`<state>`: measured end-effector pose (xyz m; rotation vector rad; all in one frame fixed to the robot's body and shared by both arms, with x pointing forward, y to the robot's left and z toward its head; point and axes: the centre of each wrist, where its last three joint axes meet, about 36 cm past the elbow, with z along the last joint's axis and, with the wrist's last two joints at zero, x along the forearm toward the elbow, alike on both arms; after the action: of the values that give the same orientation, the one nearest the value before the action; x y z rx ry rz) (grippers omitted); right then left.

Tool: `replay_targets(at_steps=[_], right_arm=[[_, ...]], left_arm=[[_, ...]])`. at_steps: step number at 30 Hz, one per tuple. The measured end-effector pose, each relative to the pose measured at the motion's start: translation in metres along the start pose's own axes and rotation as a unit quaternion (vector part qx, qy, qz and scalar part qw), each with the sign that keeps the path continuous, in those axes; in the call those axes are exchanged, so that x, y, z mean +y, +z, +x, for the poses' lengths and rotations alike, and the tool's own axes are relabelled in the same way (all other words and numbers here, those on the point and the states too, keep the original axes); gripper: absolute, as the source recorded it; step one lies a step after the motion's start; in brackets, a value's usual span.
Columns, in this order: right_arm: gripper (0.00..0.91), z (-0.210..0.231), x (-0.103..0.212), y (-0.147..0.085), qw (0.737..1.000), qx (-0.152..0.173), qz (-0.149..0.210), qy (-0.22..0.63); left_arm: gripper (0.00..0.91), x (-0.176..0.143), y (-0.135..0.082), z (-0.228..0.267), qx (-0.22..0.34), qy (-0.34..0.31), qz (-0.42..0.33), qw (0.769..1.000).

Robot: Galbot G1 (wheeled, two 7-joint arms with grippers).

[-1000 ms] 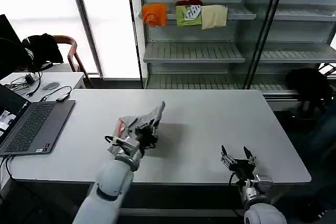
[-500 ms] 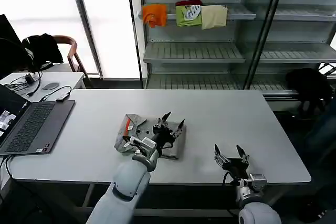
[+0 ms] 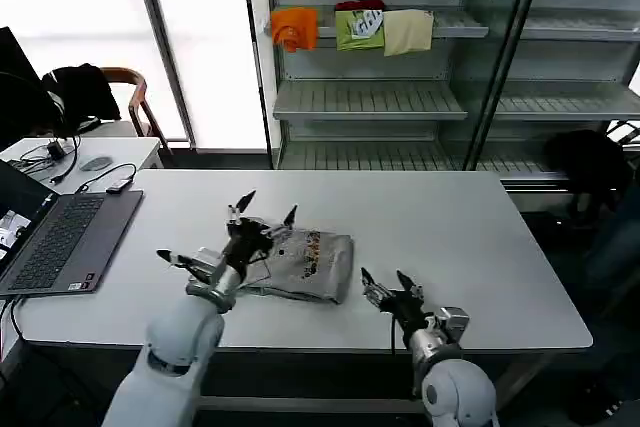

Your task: Fold and organize the clothes.

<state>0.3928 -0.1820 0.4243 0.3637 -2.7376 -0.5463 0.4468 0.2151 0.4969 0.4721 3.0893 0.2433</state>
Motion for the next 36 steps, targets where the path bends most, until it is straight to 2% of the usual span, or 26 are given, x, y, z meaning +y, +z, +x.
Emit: replay_targets(at_steps=[6,8,9,10,11,12,29,36], right_arm=[[0.907,-0.028,0.014,0.008,0.998,0.025,-0.040,-0.033],[0.806,-0.036,0.016,0.010,0.998,0.033,-0.050,-0.037],[0.423,-0.040,0.017,0.012,0.997,0.037,-0.054,-0.040],[0.262,-0.042,0.018,0.013,0.997,0.039,-0.057,-0.043],[0.040,-0.045,0.018,0.013,0.996,0.042,-0.059,-0.045],[0.000,-0.047,0.018,0.014,0.996,0.044,-0.061,-0.046],[0.000,-0.058,0.014,0.014,0.994,0.059,-0.075,-0.047],[0.000,-0.057,0.008,0.002,0.995,0.043,-0.077,-0.042]], left_arm=[[0.907,0.023,0.006,0.018,0.004,-0.032,0.016,0.999],[0.907,0.025,0.008,0.023,0.006,-0.037,0.021,0.999],[0.907,0.026,0.010,0.025,0.008,-0.039,0.024,0.999],[0.907,0.027,0.011,0.027,0.010,-0.041,0.026,0.999],[0.907,0.027,0.013,0.028,0.012,-0.043,0.028,0.999],[0.907,0.027,0.015,0.030,0.013,-0.045,0.031,0.998],[0.907,0.036,0.030,0.045,0.033,-0.066,0.051,0.996],[0.907,0.035,0.034,0.050,0.039,-0.067,0.056,0.995]])
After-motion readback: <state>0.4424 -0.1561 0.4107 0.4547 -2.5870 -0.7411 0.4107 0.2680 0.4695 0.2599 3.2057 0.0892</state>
